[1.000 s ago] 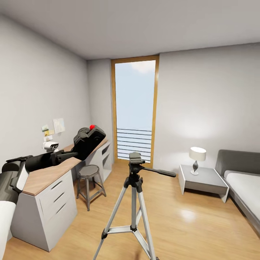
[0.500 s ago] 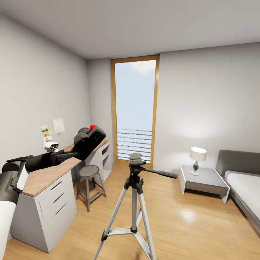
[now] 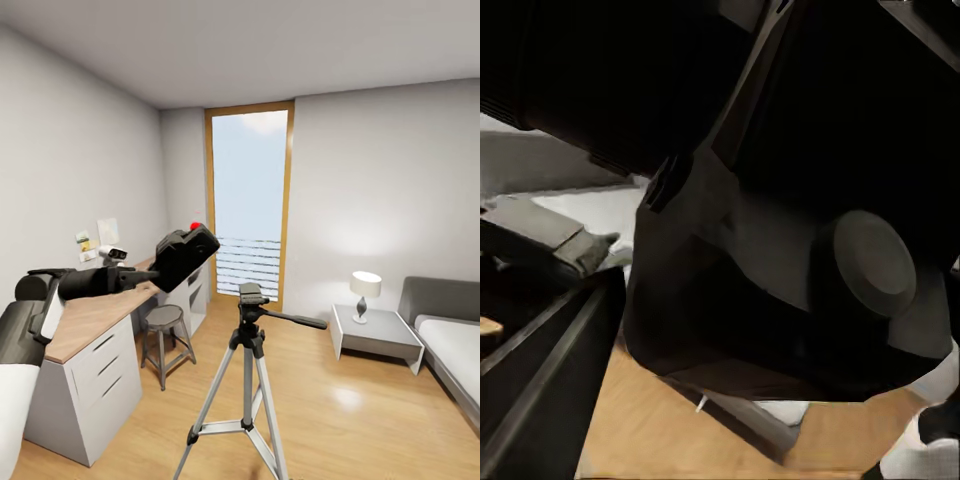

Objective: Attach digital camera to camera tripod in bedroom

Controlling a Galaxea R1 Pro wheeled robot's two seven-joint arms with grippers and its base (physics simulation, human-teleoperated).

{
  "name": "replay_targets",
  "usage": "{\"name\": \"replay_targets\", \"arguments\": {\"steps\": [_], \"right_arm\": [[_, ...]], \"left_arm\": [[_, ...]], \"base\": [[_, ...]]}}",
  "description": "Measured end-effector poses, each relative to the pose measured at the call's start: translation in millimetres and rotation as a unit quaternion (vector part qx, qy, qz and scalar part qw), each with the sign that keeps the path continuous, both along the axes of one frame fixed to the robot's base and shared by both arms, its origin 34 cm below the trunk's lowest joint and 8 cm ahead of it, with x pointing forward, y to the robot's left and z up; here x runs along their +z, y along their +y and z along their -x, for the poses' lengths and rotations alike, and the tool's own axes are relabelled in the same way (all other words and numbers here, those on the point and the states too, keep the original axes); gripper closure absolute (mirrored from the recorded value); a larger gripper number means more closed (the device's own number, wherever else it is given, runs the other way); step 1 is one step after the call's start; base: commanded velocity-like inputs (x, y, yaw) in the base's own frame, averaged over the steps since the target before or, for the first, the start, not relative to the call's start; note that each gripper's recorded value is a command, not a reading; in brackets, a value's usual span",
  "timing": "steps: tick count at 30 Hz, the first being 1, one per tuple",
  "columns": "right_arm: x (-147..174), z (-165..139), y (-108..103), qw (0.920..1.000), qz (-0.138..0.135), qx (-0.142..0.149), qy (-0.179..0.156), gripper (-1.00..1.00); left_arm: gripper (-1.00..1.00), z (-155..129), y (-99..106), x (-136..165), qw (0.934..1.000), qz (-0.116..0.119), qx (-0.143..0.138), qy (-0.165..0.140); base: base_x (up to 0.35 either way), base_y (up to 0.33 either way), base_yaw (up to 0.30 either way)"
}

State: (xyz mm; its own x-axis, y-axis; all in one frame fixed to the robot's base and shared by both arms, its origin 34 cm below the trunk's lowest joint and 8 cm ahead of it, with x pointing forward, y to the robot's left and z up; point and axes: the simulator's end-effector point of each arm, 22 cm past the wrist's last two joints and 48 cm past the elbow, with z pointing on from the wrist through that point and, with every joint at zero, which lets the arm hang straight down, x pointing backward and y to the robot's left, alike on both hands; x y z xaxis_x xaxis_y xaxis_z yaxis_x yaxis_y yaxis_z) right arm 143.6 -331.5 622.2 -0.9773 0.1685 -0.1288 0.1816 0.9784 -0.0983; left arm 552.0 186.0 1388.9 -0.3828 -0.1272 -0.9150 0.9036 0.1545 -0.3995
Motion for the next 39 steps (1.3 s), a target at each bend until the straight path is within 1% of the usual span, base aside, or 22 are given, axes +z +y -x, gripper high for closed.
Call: {"name": "replay_targets", "arguments": {"steps": [1, 2, 3, 6, 7, 10, 12, 14, 17, 18, 20, 22, 24, 25, 26, 27, 29, 30, 33, 34, 37, 39], "right_arm": [[0.4, 0.2, -0.1, 1.0000, 0.000, 0.000, -0.002, -1.00], [0.3, 0.2, -0.1, 1.0000, 0.000, 0.000, -0.001, -1.00], [0.2, 0.1, -0.1, 1.0000, 0.000, 0.000, -0.001, -1.00], [0.3, 0.0, -0.2, 1.0000, 0.000, 0.000, -0.001, -1.00], [0.3, -0.2, -0.3, 1.0000, 0.000, 0.000, -0.001, -1.00], [0.4, -0.8, -0.3, 1.0000, 0.000, 0.000, -0.002, -1.00], [0.5, -1.8, -0.5, 1.0000, 0.001, 0.000, -0.005, -1.00], [0.6, -2.3, -0.5, 1.0000, 0.001, 0.000, -0.006, -1.00], [0.7, -2.9, -0.6, 1.0000, 0.001, 0.000, -0.007, -1.00], [0.7, -3.0, -0.6, 1.0000, 0.001, 0.000, -0.007, -1.00], [0.7, -3.2, -0.7, 1.0000, 0.001, 0.000, -0.008, -1.00], [0.7, -3.3, -0.8, 1.0000, 0.002, 0.000, -0.008, -1.00], [0.7, -3.3, -0.9, 1.0000, 0.002, 0.000, -0.008, -1.00], [0.7, -3.2, -0.9, 1.0000, 0.002, 0.000, -0.008, -1.00], [0.7, -3.3, -0.9, 1.0000, 0.002, 0.000, -0.008, -1.00], [0.7, -3.1, -0.8, 1.0000, 0.001, 0.000, -0.008, -1.00], [0.8, -3.5, -0.9, 1.0000, 0.002, 0.000, -0.009, -1.00], [0.8, -3.7, -1.0, 1.0000, 0.002, 0.000, -0.009, -1.00], [0.9, -4.2, -1.6, 0.9999, 0.002, 0.000, -0.010, -1.00], [1.0, -4.3, -1.7, 0.9999, 0.002, 0.000, -0.011, -1.00], [1.0, -4.8, -1.8, 0.9999, 0.003, 0.000, -0.011, -1.00], [1.1, -4.9, -2.0, 0.9999, 0.003, 0.000, -0.011, -1.00]], "left_arm": [[1.00, 11.0, -5.4, 17.7, 0.9995, -0.005, -0.002, -0.032], [1.00, 9.6, -7.7, 24.5, 0.9988, -0.014, 0.007, -0.046], [1.00, 4.7, -10.4, 39.1, 0.9967, -0.026, 0.028, -0.072], [1.00, -2.5, -11.4, 66.3, 0.9917, -0.037, 0.060, -0.107], [1.00, -9.0, -10.7, 87.5, 0.9870, -0.044, 0.083, -0.130], [1.00, -11.5, -11.4, 108.7, 0.9838, -0.042, 0.094, -0.147], [1.00, -15.3, -11.8, 125.3, 0.9821, -0.038, 0.100, -0.155], [1.00, -19.6, -12.0, 136.4, 0.9821, -0.033, 0.102, -0.155], [1.00, -45.2, -11.1, 160.7, 0.9867, -0.015, 0.103, -0.124], [1.00, -48.9, -12.4, 164.5, 0.9879, -0.011, 0.101, -0.117], [1.00, -60.0, -18.6, 171.7, 0.9901, -0.011, 0.098, -0.100], [1.00, -63.9, -26.8, 175.6, 0.9913, -0.015, 0.093, -0.092], [1.00, -69.2, -43.2, 175.0, 0.9920, -0.030, 0.088, -0.085], [1.00, -73.1, -56.7, 170.8, 0.9919, -0.044, 0.087, -0.081], [1.00, -74.8, -64.8, 168.1, 0.9917, -0.052, 0.087, -0.079], [1.00, -77.0, -81.1, 161.6, 0.9911, -0.069, 0.084, -0.077], [1.00, -76.7, -99.5, 153.9, 0.9905, -0.086, 0.076, -0.076], [1.00, -75.9, -115.0, 144.2, 0.9890, -0.107, 0.069, -0.075], [1.00, -73.6, -135.8, 126.3, 0.9847, -0.144, 0.059, -0.077], [1.00, -69.8, -150.7, 111.5, 0.9800, -0.175, 0.049, -0.081], [1.00, -64.8, -166.0, 94.0, 0.9728, -0.211, 0.039, -0.088], [1.00, -63.3, -170.6, 87.4, 0.9699, -0.223, 0.036, -0.091]], "base": [[0.000, 0.000, 0.000], [0.000, 0.000, 0.000], [0.000, 0.000, 0.000], [0.000, 0.000, 0.000], [0.000, 0.000, 0.000], [0.000, 0.000, 0.000], [0.000, 0.000, 0.000], [0.000, 0.000, 0.000], [0.000, 0.000, 0.000], [0.000, 0.000, 0.000], [0.000, 0.000, 0.000], [0.000, 0.000, 0.000], [0.000, 0.000, 0.000], [0.000, 0.000, 0.000], [0.000, 0.000, 0.000], [0.000, 0.000, 0.000], [0.000, 0.000, 0.000], [0.000, 0.000, 0.000], [0.000, 0.000, 0.000], [0.000, 0.000, 0.000], [0.000, 0.000, 0.000], [0.000, 0.000, 0.000]]}}
